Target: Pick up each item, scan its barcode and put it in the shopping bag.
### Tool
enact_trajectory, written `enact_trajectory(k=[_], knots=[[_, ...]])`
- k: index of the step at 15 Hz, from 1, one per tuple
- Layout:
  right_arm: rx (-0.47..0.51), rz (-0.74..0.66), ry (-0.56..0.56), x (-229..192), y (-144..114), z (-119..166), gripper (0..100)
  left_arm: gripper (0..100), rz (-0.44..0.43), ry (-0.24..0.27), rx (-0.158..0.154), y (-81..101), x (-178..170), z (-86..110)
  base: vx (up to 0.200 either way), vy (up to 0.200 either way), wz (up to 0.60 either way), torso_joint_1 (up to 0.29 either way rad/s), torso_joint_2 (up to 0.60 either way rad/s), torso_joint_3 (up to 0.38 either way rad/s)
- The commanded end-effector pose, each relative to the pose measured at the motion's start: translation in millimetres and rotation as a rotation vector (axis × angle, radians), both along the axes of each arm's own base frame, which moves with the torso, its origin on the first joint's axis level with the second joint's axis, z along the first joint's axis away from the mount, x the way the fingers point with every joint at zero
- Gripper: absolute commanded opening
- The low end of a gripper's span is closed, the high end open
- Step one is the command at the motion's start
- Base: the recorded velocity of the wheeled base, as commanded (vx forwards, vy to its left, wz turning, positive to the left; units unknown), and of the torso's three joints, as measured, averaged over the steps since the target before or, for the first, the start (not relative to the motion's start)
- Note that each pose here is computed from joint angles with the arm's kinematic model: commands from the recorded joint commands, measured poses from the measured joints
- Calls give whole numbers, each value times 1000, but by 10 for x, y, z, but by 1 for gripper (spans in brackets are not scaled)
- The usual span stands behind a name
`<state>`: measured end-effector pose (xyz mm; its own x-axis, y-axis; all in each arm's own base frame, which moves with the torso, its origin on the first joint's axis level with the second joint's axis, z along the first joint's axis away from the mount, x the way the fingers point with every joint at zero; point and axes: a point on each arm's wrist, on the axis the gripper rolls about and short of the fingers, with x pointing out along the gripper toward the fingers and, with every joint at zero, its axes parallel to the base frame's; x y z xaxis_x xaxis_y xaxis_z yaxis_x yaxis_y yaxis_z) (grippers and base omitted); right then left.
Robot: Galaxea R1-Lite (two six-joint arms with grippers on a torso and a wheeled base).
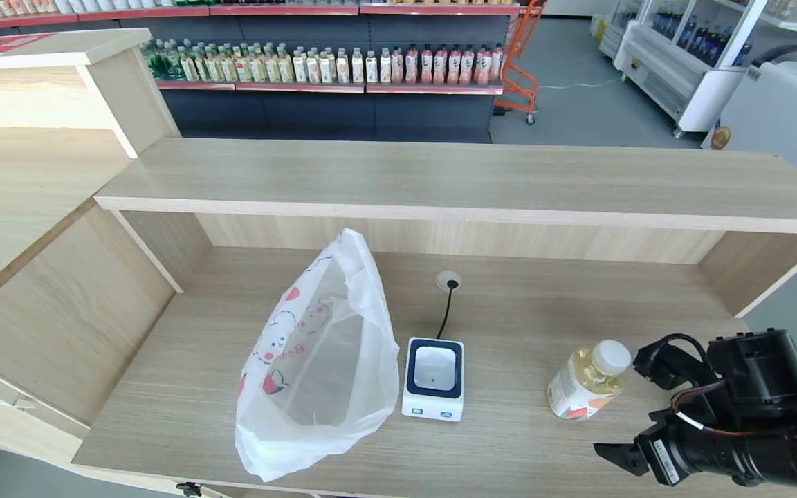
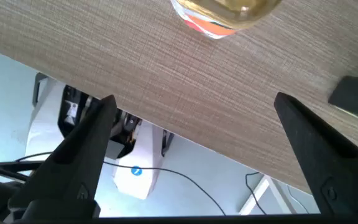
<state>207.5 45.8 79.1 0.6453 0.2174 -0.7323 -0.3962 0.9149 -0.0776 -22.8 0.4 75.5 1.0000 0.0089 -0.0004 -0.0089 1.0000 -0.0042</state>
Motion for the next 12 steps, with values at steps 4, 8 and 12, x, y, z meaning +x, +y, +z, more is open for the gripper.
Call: enact_trajectory(k=[4,8,12], knots=[[92,3,-17,311,303,-417,100,100,0,0,0,0,0,0,0,0,0,0,0,0],[78,-81,-162,424,523,-541,100,100,0,0,0,0,0,0,0,0,0,0,0,0],[87,-120,-256,480,658,-598,100,100,0,0,0,0,0,0,0,0,0,0,0,0]])
